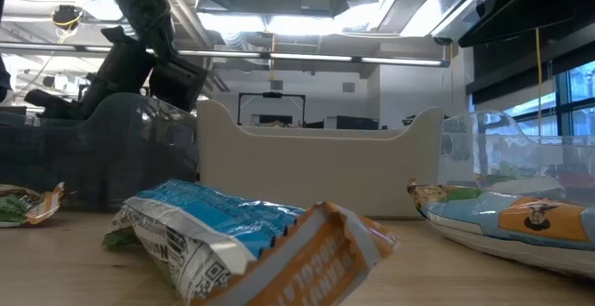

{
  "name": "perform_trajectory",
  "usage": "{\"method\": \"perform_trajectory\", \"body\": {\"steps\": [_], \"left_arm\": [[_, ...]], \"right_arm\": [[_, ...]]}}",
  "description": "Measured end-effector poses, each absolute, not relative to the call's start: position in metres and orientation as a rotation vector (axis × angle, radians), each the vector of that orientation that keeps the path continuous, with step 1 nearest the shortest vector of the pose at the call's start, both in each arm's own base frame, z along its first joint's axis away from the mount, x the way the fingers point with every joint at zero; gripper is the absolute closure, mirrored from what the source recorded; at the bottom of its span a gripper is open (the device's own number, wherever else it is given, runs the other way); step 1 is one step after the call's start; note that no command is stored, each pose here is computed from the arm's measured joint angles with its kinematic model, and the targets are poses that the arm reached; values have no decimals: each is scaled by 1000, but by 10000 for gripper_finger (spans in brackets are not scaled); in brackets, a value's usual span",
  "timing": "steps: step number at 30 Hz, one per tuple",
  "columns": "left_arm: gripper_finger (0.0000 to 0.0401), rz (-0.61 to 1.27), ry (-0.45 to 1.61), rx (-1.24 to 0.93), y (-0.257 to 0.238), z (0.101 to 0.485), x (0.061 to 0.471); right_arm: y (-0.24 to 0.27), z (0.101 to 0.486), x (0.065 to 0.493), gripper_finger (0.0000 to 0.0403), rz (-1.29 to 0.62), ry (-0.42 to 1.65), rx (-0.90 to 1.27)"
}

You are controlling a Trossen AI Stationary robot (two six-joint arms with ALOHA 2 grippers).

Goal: Pick and place Granola Bars by type
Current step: Put the blue granola bar into the black bin

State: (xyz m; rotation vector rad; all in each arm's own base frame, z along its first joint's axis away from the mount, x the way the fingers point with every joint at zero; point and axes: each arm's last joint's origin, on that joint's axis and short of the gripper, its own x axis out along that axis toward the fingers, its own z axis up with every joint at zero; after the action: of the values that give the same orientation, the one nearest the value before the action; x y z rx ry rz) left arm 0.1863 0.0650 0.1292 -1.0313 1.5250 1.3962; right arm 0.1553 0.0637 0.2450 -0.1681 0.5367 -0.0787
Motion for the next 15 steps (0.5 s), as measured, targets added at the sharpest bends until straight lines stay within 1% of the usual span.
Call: {"method": "perform_trajectory", "body": {"steps": [5, 15], "left_arm": [[147, 1225, 1614, -901, 70, 129, 186], [147, 1019, 1674, -666, 73, 129, 189]], "right_arm": [[64, 245, 155, 235, -79, 536, -168], [64, 245, 155, 235, -79, 536, -171]]}}
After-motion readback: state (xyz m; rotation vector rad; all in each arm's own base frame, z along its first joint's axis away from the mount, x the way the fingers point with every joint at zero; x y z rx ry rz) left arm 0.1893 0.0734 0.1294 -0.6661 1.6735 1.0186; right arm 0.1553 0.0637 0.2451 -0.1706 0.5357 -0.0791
